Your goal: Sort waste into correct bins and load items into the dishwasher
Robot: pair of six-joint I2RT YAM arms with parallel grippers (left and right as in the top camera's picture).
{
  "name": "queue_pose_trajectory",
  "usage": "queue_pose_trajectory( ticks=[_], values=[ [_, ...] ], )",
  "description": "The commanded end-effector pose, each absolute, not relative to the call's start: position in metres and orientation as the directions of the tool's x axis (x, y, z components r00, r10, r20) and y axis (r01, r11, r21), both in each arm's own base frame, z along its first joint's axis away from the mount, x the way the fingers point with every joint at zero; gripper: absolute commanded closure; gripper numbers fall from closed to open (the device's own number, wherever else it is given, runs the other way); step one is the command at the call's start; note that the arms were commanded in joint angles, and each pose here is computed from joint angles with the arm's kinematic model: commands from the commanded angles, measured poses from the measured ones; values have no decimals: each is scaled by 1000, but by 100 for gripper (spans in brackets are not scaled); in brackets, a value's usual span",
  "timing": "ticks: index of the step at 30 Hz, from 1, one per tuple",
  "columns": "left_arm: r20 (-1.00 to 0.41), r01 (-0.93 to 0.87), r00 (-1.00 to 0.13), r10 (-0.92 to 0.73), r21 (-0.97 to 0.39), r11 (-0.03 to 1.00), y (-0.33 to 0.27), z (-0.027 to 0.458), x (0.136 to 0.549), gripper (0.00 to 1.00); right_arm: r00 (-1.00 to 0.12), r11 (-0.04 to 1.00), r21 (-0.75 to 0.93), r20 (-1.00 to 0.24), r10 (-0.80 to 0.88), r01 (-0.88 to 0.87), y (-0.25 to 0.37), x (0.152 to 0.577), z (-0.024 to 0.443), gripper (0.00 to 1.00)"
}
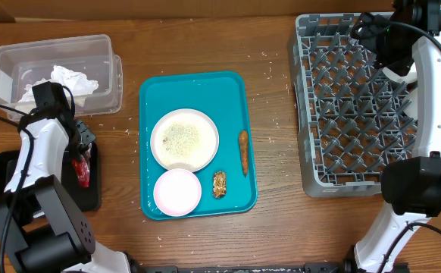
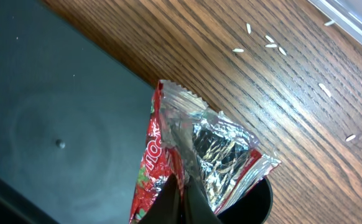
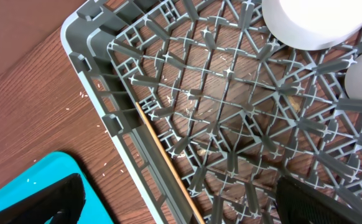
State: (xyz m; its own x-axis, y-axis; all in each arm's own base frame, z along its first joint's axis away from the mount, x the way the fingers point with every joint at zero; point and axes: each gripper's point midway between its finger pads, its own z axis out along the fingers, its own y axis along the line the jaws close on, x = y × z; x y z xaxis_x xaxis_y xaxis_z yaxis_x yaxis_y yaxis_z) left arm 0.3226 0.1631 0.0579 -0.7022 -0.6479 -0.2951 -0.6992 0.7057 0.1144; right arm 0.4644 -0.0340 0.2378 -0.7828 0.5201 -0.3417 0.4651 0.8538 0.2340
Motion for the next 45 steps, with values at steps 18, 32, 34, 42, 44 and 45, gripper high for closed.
queue_pose_trajectory(
  ticks=[18, 32, 34, 42, 44, 45],
  values=[
    [-547, -731, -570, -614, -3, 682, 190, 243, 375, 96, -759, 853, 249, -391, 521, 458, -35, 463, 259, 0],
    [-720, -714, -296, -628, -270, 646, 225, 230, 495, 92, -759, 853, 249, -391, 521, 458, -35, 463, 259, 0],
    [-705, -720, -318, -634, -256, 645, 227, 211, 500, 88, -759, 853, 250, -391, 521, 458, -35, 463, 259, 0],
    [-693, -664, -337, -638, -305, 682, 218, 206, 517, 21, -759, 853, 249, -391, 521, 458, -35, 463, 259, 0],
    [-691, -639, -337, -640, -331, 695, 211, 221, 514, 13, -758, 853, 249, -391, 521, 458, -35, 463, 259, 0],
    [-691, -625, -336, -640, -345, 700, 207, 231, 511, 10, -759, 853, 250, -391, 521, 458, -35, 463, 259, 0]
  ],
)
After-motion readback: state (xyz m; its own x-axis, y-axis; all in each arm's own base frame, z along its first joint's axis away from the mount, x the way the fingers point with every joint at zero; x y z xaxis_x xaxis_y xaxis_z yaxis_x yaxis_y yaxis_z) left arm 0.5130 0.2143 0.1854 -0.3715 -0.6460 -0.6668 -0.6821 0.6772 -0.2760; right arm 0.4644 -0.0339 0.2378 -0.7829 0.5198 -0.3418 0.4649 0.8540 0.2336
